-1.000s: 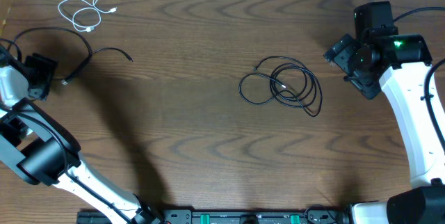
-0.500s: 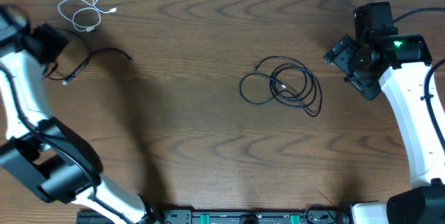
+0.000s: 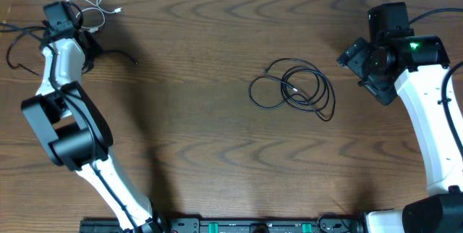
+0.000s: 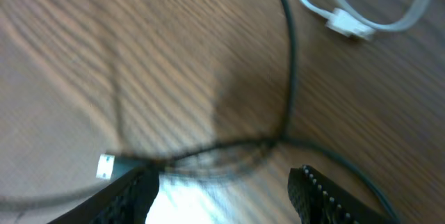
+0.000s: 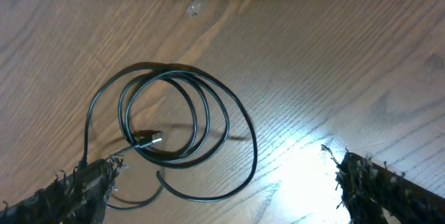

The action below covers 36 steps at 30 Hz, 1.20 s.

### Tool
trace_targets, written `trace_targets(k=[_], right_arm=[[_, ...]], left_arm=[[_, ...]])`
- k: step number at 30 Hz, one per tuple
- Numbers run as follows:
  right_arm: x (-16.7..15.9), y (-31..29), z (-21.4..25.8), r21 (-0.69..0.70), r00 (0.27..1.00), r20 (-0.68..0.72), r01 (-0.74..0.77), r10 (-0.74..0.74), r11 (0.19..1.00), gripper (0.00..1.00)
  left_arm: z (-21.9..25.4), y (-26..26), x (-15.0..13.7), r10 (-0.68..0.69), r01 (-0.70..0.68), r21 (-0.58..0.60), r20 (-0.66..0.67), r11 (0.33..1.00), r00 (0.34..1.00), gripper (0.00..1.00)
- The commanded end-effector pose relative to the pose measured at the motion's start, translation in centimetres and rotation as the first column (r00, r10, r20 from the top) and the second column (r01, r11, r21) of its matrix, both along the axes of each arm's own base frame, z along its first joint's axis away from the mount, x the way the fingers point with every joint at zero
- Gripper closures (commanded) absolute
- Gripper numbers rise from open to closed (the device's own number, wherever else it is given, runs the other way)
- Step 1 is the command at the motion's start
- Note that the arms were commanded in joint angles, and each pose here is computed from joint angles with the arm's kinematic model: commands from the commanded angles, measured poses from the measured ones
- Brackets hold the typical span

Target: Untangle cables

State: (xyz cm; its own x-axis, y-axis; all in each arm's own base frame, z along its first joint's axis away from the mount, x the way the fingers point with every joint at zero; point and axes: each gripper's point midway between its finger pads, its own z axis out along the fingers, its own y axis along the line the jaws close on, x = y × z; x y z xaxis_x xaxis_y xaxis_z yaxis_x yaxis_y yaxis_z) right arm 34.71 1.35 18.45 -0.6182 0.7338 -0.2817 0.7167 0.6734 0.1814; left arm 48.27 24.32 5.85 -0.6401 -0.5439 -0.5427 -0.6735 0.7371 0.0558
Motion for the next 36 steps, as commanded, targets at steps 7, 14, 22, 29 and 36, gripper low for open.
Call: trace_targets(k=[7, 14, 22, 29, 36], right_arm=[[-0.1, 0.0, -0.4, -0.012, 0.999, -0.017, -0.033, 0.033, 0.999, 0.01], [-0.1, 0.0, -0.4, -0.011, 0.999, -0.017, -0.034, 0.033, 0.999, 0.01], [-0.3, 0.0, -0.5, -0.011, 0.999, -0.024, -0.034, 0.034, 0.999, 0.02], [-0.4, 0.0, -0.5, -0.012, 0.999, -0.032, -0.034, 0.034, 0.999, 0.02], [-0.4, 0.0, -0.5, -0.012, 0.999, -0.031, -0.033, 0.033, 0.999, 0.02]], left_arm=[[-3.1, 0.1, 2.1, -0.06, 0.061, -0.024, 0.044, 0.998, 0.997, 0.34], [-2.8, -0.8, 3.4, -0.1, 0.107, -0.063, 0.104, 0.992, 0.99, 0.34], [-3.3, -0.7, 3.2, -0.146, 0.149, -0.042, 0.077, 0.988, 0.986, 0.34], [-5.9, -0.7, 2.9, -0.142, 0.144, -0.061, 0.046, 0.988, 0.989, 0.34], [-5.8, -0.5, 2.9, -0.138, 0.141, -0.06, 0.049, 0.988, 0.989, 0.56]])
